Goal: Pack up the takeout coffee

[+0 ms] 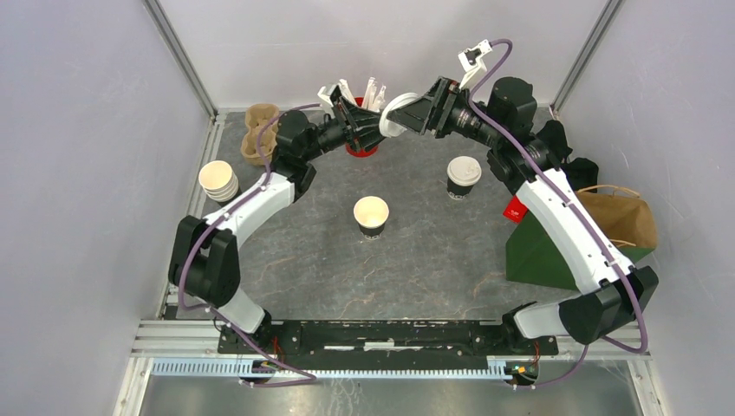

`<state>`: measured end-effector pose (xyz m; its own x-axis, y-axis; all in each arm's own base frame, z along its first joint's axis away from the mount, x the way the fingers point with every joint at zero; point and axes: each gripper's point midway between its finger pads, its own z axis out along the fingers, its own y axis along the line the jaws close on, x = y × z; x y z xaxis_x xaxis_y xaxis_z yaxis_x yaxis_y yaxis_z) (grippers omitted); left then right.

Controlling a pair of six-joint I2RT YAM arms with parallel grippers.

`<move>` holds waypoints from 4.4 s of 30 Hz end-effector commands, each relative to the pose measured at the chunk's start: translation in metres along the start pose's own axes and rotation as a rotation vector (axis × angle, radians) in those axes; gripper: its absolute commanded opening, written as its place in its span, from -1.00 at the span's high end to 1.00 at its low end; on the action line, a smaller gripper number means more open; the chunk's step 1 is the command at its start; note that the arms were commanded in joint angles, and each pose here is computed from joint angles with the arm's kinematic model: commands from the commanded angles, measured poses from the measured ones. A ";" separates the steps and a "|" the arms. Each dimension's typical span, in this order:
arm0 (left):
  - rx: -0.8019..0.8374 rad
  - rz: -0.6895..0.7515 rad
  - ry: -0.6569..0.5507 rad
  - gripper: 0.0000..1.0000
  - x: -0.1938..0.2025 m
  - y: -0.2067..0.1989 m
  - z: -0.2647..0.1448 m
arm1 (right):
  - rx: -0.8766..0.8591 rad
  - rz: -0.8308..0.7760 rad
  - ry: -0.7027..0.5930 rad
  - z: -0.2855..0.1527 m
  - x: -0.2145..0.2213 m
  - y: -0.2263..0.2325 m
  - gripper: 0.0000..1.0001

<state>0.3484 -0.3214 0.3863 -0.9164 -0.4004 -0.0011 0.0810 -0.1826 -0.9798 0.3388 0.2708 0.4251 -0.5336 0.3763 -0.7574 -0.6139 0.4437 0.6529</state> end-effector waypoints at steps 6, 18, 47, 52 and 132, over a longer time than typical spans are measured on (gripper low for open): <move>-0.145 0.176 -0.160 -0.46 -0.032 0.008 -0.052 | 0.015 0.012 -0.012 -0.007 0.001 -0.002 -0.55; 0.088 0.666 0.181 -0.99 0.038 -0.044 -0.051 | -0.015 0.145 0.067 -0.002 0.028 -0.014 -0.59; 0.009 0.637 0.182 0.80 0.032 -0.021 -0.028 | -0.017 0.186 0.073 -0.004 0.030 -0.023 -0.86; 0.009 0.556 0.154 0.91 0.026 -0.018 -0.024 | 0.079 0.132 0.067 -0.016 0.028 -0.040 -0.96; -0.953 0.447 -0.017 -0.71 -0.009 0.150 -0.159 | 0.380 -0.365 0.448 -0.042 0.117 -0.120 -0.57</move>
<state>0.3480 -0.2059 0.2598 -0.7709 -0.3771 -0.5134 0.0985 0.7257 -0.6809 0.3431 0.2295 0.2627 -0.6862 0.0762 -0.7234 -0.4401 0.7483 0.4963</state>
